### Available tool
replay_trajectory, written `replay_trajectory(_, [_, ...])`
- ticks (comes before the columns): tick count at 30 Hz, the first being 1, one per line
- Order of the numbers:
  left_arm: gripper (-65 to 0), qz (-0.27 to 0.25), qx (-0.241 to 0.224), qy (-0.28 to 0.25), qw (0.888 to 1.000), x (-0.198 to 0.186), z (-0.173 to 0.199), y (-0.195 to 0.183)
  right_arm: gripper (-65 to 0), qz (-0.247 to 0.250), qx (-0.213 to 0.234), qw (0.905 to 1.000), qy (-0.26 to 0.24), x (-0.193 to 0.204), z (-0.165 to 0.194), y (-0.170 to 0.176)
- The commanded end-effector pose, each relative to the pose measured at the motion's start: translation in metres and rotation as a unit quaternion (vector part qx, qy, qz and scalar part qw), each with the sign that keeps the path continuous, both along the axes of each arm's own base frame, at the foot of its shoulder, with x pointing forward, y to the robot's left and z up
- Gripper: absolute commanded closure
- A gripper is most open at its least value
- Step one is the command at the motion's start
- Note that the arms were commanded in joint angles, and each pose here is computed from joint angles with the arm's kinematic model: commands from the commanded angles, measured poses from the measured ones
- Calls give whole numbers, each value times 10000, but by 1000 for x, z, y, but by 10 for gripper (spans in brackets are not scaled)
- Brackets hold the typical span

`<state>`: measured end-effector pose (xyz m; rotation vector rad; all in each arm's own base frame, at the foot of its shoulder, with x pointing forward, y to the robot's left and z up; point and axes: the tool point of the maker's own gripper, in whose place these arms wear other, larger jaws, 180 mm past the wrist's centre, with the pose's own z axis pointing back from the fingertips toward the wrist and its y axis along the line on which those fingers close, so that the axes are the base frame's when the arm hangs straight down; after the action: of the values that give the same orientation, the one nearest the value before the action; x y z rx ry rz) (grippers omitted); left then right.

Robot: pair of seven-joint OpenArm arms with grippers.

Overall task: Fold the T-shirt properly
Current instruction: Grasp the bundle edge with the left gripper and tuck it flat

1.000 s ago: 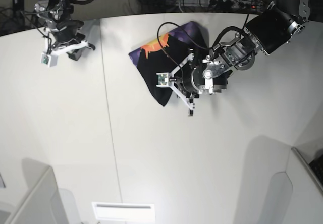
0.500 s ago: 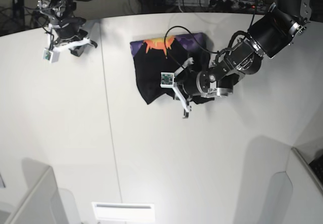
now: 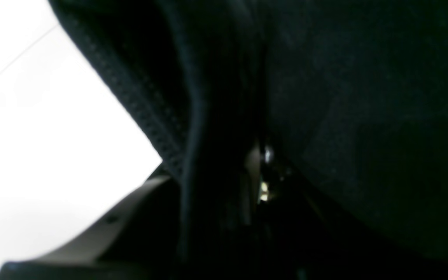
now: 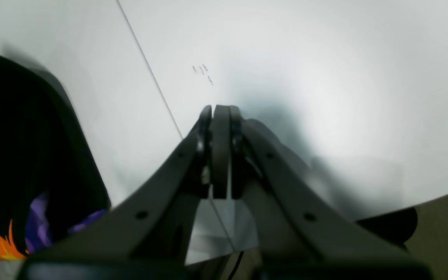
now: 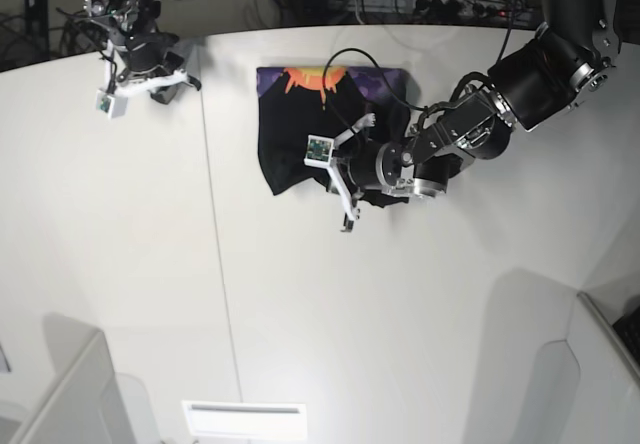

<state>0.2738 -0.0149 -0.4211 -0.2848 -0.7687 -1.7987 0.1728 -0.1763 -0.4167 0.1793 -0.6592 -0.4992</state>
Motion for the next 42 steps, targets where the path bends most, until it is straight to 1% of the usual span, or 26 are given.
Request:
replay_trajectory(1, [0,-54,171,10,9998,-1,-3,5,0,-19,-62,9999,-140,3,6,-4])
replay_trajectory(4, [0,-37,218,14,9998,-1,-5,8,0,-19,-62,9999,-140,3,6,-4])
replay_trajectory(9, [0,208,721,-125,9971,10,-12,24,0,-13,-58,9998,-163,5,7,-3])
replay_trajectory(21, [0,222,745,-190,9968,14,-9,24,0,-13,-58,9998,-186,7,8,-3])
replay_trajectory(22, [-12,220,737,-198,9968,15,-8,23,0,-13,-58,9998,-186,7,8,-3])
replay_trajectory(24, [-148,201,695,-198,9972,15,-7,18,0,-6,-54,9998,-187,7,8,-2])
replay_trajectory(26, [-245,179,663,-210,9974,14,-7,14,0,0,-49,9998,-187,7,8,-2])
replay_trajectory(28, [-314,182,647,-270,9974,19,-3,13,0,7,-45,9998,-187,8,8,-1])
replay_trajectory(29, [-334,183,631,-293,9974,21,0,12,0,7,-45,9998,-187,8,8,-1])
replay_trajectory(30, [-351,178,634,-313,9973,23,1,12,0,13,-41,9998,-180,7,7,-1])
replay_trajectory(32, [-362,167,585,-449,9971,33,10,8,0,13,-41,9998,-172,6,7,-1])
replay_trajectory(37, [-364,141,505,-671,9964,49,27,0,0,20,-37,9999,-157,5,7,0])
replay_trajectory(42, [-367,26,355,-829,9959,50,41,-11,0,20,-37,9999,-150,5,6,0])
